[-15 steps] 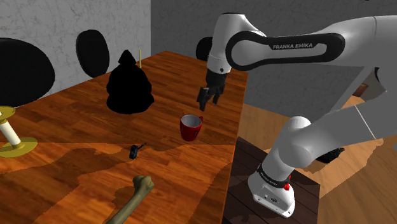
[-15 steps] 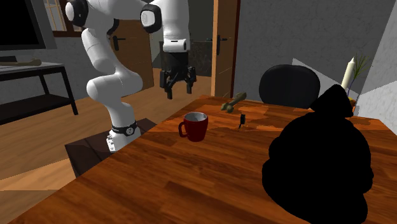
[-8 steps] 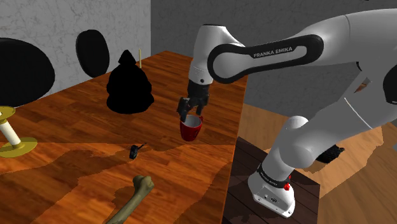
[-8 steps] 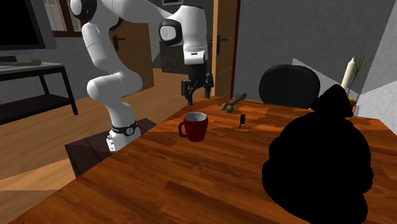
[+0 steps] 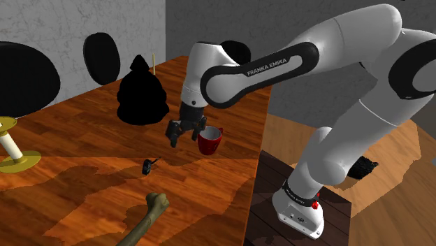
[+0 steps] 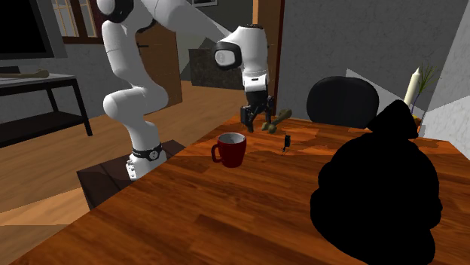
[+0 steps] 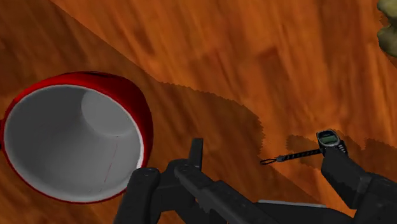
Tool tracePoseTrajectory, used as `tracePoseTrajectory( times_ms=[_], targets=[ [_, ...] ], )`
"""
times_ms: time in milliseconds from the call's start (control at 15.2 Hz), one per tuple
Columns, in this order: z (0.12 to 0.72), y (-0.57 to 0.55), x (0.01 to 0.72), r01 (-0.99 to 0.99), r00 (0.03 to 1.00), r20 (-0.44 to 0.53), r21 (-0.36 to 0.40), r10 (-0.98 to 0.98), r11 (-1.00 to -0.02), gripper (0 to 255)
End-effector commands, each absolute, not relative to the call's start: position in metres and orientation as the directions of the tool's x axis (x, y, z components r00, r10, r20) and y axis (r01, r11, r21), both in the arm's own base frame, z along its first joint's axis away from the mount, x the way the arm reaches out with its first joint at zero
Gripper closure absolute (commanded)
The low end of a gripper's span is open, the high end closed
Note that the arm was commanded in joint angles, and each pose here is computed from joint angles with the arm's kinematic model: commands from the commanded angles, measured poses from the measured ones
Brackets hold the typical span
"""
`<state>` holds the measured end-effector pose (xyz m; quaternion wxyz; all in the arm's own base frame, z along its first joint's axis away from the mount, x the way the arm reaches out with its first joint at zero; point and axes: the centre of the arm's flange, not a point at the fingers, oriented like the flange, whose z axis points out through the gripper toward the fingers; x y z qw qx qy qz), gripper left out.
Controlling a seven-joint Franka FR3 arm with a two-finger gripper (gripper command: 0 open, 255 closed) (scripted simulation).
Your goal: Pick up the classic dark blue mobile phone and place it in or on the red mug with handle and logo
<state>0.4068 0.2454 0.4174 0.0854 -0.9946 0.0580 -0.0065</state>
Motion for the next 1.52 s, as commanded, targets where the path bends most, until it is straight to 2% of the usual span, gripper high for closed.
tracePoseTrajectory(
  times_ms=[0,462,990,1452],
  targets=[
    [0.411,0.267,0.415,-0.127,0.992,0.002,-0.194,-0.129,-0.973,0],
    [0.385,0.336,0.447,-0.164,0.986,-0.006,-0.266,-0.168,-0.950,0],
    [0.347,0.347,0.449,-0.164,0.986,-0.006,-0.266,-0.168,-0.950,0],
    [0.347,0.347,0.449,-0.164,0.986,-0.006,-0.266,-0.168,-0.950,0]
  ],
)
